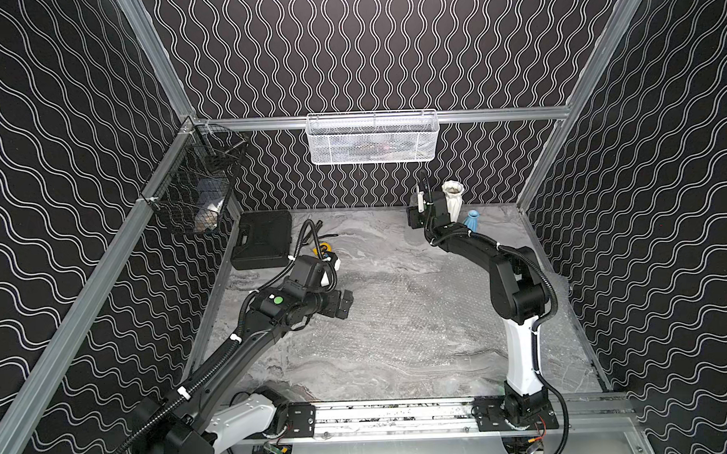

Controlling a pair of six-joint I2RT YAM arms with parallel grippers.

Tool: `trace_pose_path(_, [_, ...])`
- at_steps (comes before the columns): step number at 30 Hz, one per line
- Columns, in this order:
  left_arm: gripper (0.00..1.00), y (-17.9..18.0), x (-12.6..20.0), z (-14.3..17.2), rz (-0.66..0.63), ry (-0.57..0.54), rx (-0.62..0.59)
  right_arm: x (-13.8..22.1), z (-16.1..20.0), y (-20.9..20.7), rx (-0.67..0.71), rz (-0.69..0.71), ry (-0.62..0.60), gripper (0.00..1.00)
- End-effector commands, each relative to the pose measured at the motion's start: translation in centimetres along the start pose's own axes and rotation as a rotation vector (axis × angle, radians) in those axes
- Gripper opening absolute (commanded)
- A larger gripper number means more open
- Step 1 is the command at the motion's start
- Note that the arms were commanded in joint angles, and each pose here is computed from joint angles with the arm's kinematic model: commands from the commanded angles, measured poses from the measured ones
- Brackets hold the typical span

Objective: Unwrap the vase from the bubble wrap
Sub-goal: Place the vase at the center of the board.

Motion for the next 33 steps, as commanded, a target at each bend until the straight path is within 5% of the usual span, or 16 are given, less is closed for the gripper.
trace_pose_path(1, [1.00, 0.0, -0.1, 0.1, 0.005, 0.011, -0.032, 0.8, -1.3, 0.3, -0.002, -0.011, -0.028, 0.71])
trace_pose_path(10, [1.00, 0.0, -0.2, 0.3, 0.004, 0.026, -0.030, 3.0, -2.5, 0.8, -0.016, -0.040, -0.025, 0.89])
trace_pose_path(23, [1.00, -0.1, -0.1, 0.3, 0.011, 0.020, -0.028, 10.9, -5.9, 1.4, -0.009, -0.147, -0.031, 0.93])
trace_pose_path(33, [1.00, 1.2, -0.2, 0.5, -0.084, 0.036, 0.016, 16.1, -5.2, -3.1, -0.050, 0.068, -0.017, 0.93])
Point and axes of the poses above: each gripper's point midway between its finger pads, its own x axis back along the fingers, its own y axis along the line the jaws close on, z = x × y, the point moved 3 cm from there along x, back along the fingers, and after that the axes turned 14 degrees about -x, right-handed, at the moved point
